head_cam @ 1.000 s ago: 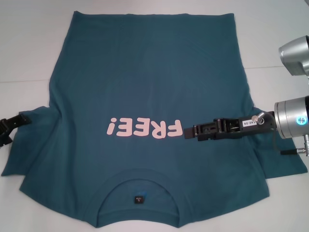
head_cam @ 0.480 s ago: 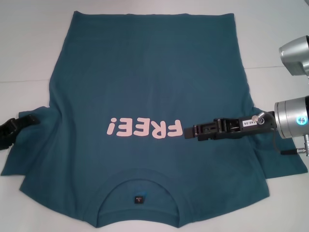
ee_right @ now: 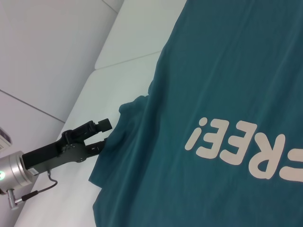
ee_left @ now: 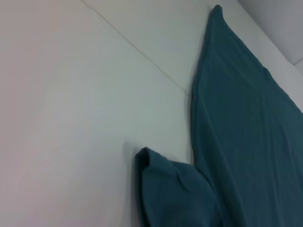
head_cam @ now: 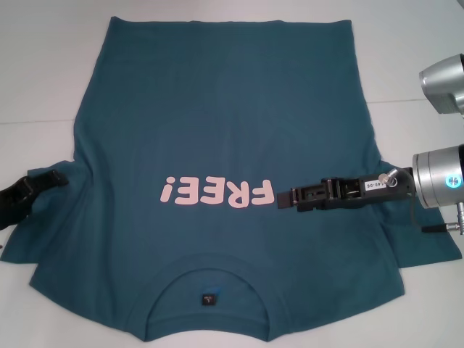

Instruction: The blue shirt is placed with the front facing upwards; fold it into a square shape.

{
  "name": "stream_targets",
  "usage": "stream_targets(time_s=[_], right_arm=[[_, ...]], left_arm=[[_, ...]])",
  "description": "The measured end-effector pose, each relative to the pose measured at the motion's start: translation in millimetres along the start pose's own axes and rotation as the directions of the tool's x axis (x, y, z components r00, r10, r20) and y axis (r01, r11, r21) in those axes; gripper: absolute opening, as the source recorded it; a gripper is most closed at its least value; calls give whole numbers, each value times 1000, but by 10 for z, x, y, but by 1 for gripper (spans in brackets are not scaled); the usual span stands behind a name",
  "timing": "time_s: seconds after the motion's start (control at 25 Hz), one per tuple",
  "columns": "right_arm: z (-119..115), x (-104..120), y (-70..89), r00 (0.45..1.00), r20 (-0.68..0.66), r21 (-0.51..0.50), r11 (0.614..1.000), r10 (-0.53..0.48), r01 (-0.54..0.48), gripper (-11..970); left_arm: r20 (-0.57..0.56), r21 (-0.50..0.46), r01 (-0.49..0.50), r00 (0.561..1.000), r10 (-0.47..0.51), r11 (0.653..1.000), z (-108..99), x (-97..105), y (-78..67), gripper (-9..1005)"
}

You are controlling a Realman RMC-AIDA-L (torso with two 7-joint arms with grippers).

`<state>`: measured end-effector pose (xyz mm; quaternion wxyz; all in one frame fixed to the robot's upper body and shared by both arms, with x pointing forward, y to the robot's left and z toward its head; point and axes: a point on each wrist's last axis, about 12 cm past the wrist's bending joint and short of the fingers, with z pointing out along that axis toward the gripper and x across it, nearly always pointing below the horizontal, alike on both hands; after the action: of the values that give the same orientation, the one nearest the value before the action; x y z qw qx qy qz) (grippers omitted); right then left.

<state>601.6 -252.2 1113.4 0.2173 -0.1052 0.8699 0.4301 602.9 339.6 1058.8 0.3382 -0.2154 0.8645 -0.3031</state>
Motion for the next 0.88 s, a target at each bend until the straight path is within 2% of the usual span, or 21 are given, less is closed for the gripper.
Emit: stream_targets(time_s=[0.36,0.6,0.88], right_arm=[[-12,-1,-8,1000,1,2,1000,1,-1,681],[-20,2,-14,1000,2,4,1000,2,-2,682],[-22,1,-16,1000,2,5,1000,1,-1,683]], left_arm=[[-15,-32,44,999,-44,999,-12,-31,10,883],[-16,-35,44,999,-44,998,-16,-34,13,656],[-16,-37,40,999,-41,998,-18,-34,16,439]])
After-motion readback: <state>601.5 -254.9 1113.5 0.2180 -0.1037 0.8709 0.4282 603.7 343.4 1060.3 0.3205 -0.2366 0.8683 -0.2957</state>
